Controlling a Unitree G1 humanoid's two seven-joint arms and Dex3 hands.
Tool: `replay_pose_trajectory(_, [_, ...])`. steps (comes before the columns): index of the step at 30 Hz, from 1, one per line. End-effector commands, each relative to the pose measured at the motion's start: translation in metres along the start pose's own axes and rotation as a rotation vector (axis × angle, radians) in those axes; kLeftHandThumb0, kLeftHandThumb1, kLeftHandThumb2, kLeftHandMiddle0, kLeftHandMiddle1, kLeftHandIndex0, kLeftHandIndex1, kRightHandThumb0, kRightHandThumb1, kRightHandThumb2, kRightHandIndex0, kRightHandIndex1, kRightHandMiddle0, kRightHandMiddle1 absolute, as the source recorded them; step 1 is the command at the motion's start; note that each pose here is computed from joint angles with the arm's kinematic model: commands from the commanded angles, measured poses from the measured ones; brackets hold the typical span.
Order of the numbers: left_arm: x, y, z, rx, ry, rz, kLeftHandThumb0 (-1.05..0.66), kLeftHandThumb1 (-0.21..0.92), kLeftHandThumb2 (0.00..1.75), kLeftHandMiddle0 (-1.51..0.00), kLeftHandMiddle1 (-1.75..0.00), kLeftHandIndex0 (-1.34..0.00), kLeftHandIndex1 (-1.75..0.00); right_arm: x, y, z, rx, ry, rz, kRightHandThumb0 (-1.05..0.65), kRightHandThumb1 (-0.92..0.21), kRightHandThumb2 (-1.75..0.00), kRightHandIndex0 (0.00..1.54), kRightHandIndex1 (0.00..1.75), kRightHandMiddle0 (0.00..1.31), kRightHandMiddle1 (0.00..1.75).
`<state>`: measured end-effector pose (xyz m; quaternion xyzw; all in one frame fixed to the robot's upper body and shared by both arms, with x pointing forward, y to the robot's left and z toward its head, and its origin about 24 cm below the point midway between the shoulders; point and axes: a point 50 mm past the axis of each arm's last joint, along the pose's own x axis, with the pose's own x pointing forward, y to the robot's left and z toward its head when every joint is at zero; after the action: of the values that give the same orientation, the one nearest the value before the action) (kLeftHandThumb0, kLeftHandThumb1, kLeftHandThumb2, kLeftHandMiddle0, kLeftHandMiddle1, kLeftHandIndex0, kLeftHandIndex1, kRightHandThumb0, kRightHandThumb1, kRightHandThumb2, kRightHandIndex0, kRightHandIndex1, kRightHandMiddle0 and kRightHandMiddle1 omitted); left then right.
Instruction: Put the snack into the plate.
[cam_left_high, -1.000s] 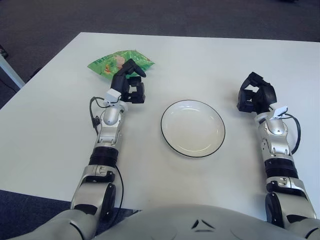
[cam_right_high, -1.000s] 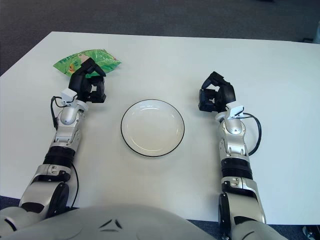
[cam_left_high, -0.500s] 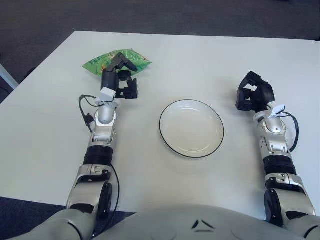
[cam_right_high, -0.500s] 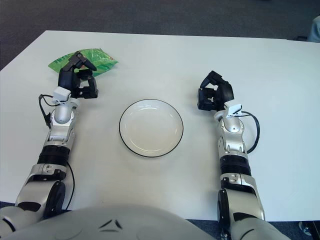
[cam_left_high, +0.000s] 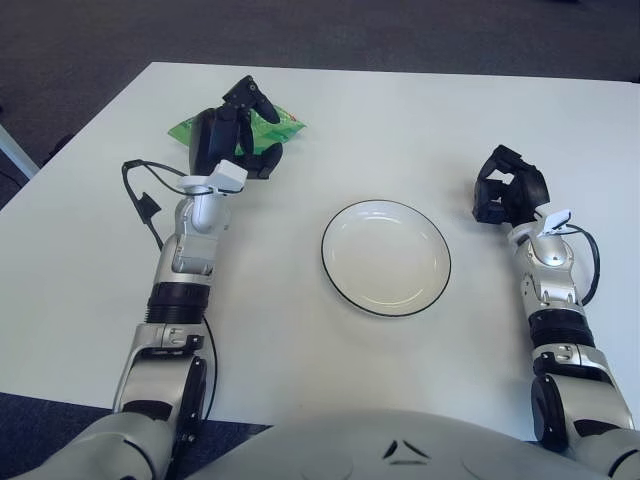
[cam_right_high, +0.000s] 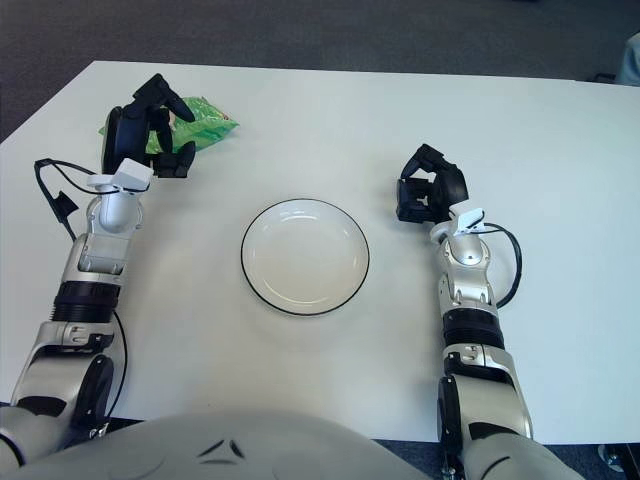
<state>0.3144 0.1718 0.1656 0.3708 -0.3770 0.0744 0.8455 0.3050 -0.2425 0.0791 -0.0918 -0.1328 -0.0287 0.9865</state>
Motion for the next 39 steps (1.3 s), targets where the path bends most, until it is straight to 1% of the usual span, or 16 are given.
replay_pose_trajectory(1, [0.015, 0.004, -0.006, 0.158, -0.080, 0.041, -0.46, 0.37, 1.25, -1.31, -1.75, -0.57, -1.75, -0.017, 0.008, -0.022, 0.050, 0.084, -0.009, -0.50, -0.28, -1.36, 1.29, 1.75, 0.65, 1.75])
replay_pose_trajectory(5, [0.023, 0.003, -0.007, 0.255, -0.132, 0.045, -0.46, 0.40, 1.21, -1.31, -1.75, -0.55, -1.75, -0.018, 0.007, -0.024, 0.052, 0.087, -0.005, -0.50, -0.28, -1.36, 1.29, 1.75, 0.64, 1.75])
replay_pose_trajectory(8, [0.037, 0.001, -0.009, 0.319, -0.156, 0.034, -0.45, 0.41, 1.20, -1.30, -1.75, -0.53, -1.75, -0.018, 0.007, -0.025, 0.049, 0.089, -0.001, -0.50, -0.28, -1.37, 1.31, 1.75, 0.65, 1.75])
replay_pose_trajectory(14, [0.044, 0.001, -0.008, 0.382, -0.188, 0.027, -0.45, 0.43, 1.17, -1.27, -1.75, -0.52, -1.75, -0.018, 0.006, -0.026, 0.040, 0.088, 0.009, -0.51, -0.26, -1.39, 1.34, 1.75, 0.67, 1.75])
replay_pose_trajectory(15, [0.047, 0.002, -0.008, 0.399, -0.194, 0.019, -0.44, 0.44, 1.16, -1.23, -1.75, -0.51, -1.75, -0.018, 0.006, -0.026, 0.038, 0.087, 0.015, -0.51, -0.26, -1.39, 1.34, 1.75, 0.67, 1.75])
replay_pose_trajectory(16, [0.048, 0.002, -0.007, 0.409, -0.197, 0.014, -0.44, 0.47, 1.13, -1.16, -1.75, -0.49, -1.75, -0.018, 0.006, -0.026, 0.036, 0.086, 0.018, -0.51, -0.26, -1.39, 1.34, 1.75, 0.67, 1.75])
replay_pose_trajectory(18, [0.052, 0.001, -0.009, 0.425, -0.193, -0.003, -0.43, 0.49, 1.11, -1.09, -1.75, -0.48, -1.75, -0.018, 0.006, -0.026, 0.035, 0.083, 0.023, -0.51, -0.26, -1.40, 1.35, 1.75, 0.67, 1.75])
replay_pose_trajectory(22, [0.062, -0.004, -0.014, 0.460, -0.164, -0.065, -0.39, 0.67, 0.86, -0.71, -1.68, -0.35, -1.75, -0.018, 0.006, -0.025, 0.034, 0.078, 0.034, -0.51, -0.26, -1.39, 1.35, 1.75, 0.67, 1.75])
replay_pose_trajectory(23, [0.064, -0.005, -0.015, 0.464, -0.163, -0.071, -0.39, 0.71, 0.81, -0.62, -1.63, -0.32, -1.75, -0.018, 0.006, -0.025, 0.035, 0.078, 0.034, -0.51, -0.26, -1.39, 1.35, 1.75, 0.67, 1.75])
replay_pose_trajectory(24, [0.066, -0.006, -0.016, 0.474, -0.159, -0.084, -0.38, 0.72, 0.79, -0.58, -1.62, -0.31, -1.75, -0.018, 0.006, -0.025, 0.036, 0.078, 0.036, -0.51, -0.26, -1.39, 1.36, 1.75, 0.67, 1.75])
replay_pose_trajectory(25, [0.067, -0.006, -0.017, 0.480, -0.157, -0.093, -0.38, 0.77, 0.73, -0.48, -1.55, -0.28, -1.75, -0.018, 0.006, -0.025, 0.037, 0.077, 0.036, -0.51, -0.26, -1.39, 1.36, 1.75, 0.67, 1.75])
replay_pose_trajectory(27, [0.069, -0.007, -0.019, 0.501, -0.156, -0.125, -0.37, 0.83, 0.65, -0.38, -1.46, -0.25, -1.75, -0.019, 0.006, -0.026, 0.040, 0.078, 0.038, -0.51, -0.26, -1.39, 1.36, 1.75, 0.66, 1.75])
replay_pose_trajectory(29, [0.071, -0.008, -0.020, 0.515, -0.157, -0.146, -0.57, 0.85, 0.69, -0.26, -1.30, -0.12, -1.57, -0.019, 0.006, -0.026, 0.041, 0.079, 0.039, -0.50, -0.26, -1.39, 1.35, 1.75, 0.66, 1.75])
replay_pose_trajectory(32, [0.073, -0.012, -0.021, 0.526, -0.155, -0.160, -0.71, 0.85, 0.72, -0.19, -1.20, -0.04, -1.38, -0.019, 0.006, -0.026, 0.044, 0.082, 0.041, -0.50, -0.26, -1.39, 1.35, 1.75, 0.66, 1.75])
replay_pose_trajectory(36, [0.075, -0.018, -0.024, 0.535, -0.136, -0.171, -0.78, 0.87, 0.69, -0.14, -1.10, -0.01, -1.23, -0.018, 0.006, -0.027, 0.048, 0.084, 0.042, -0.50, -0.27, -1.38, 1.35, 1.75, 0.66, 1.75])
replay_pose_trajectory(39, [0.077, -0.022, -0.028, 0.550, -0.110, -0.180, -0.84, 0.90, 0.66, -0.10, -0.97, 0.00, -1.10, -0.019, 0.006, -0.027, 0.050, 0.086, 0.045, -0.50, -0.27, -1.38, 1.35, 1.75, 0.66, 1.75])
